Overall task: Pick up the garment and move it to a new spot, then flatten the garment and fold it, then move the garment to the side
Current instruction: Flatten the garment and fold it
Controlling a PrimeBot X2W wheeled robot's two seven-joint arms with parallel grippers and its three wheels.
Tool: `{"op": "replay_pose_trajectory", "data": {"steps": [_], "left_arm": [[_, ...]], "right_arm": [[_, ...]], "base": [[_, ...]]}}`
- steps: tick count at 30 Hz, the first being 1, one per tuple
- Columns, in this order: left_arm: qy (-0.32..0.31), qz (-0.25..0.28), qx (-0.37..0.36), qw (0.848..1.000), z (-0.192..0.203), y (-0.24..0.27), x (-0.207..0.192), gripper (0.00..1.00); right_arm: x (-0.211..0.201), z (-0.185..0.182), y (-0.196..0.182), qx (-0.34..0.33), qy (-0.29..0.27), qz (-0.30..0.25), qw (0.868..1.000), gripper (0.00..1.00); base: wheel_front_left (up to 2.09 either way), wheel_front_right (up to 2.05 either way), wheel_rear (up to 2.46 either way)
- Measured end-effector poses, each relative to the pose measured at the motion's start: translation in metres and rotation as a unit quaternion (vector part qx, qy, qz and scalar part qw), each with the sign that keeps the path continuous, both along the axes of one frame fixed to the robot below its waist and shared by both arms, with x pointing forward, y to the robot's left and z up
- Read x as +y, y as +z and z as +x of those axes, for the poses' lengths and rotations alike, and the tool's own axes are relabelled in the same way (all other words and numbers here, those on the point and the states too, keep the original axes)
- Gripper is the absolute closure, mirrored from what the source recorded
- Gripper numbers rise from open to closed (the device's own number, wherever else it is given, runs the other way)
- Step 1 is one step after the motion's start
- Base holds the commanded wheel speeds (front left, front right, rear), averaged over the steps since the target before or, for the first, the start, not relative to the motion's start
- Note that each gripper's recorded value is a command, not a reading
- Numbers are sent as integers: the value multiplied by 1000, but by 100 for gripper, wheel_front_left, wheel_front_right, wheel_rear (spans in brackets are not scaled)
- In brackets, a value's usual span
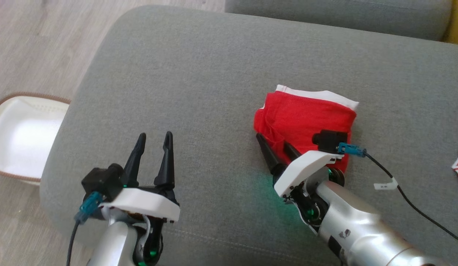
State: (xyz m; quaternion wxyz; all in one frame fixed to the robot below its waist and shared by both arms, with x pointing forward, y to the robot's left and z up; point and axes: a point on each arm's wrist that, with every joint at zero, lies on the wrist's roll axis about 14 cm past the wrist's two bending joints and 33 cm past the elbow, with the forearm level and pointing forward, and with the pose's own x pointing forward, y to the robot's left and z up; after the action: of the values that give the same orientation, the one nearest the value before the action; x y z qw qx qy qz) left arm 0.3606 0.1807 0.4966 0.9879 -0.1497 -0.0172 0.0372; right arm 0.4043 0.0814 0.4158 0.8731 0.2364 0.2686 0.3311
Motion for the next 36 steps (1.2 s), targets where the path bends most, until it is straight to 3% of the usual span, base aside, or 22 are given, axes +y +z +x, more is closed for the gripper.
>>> {"op": "replay_pose_trajectory", "data": {"steps": [10,13,17,21,30,36], "left_arm": [[-24,0,-17,1000,7,10,-15,0],[-35,-1,-29,999,11,17,-22,0],[-50,-4,-49,998,16,29,-32,0],[-72,-9,-69,995,22,42,-47,0],[-105,-17,-91,990,33,56,-70,0],[-114,-20,-93,989,37,57,-76,0]], "right_arm": [[-21,15,30,-38,-47,23,998,0],[-46,38,50,-91,-76,-1,993,0],[-99,70,86,-171,-133,-30,976,0],[-149,74,104,-237,-175,-76,953,0],[-228,28,90,-277,-274,-151,909,0],[-252,4,89,-286,-308,-174,890,0]], "base": [[0,0,0],[0,0,0],[0,0,0],[0,0,0],[0,0,0],[0,0,0]]}}
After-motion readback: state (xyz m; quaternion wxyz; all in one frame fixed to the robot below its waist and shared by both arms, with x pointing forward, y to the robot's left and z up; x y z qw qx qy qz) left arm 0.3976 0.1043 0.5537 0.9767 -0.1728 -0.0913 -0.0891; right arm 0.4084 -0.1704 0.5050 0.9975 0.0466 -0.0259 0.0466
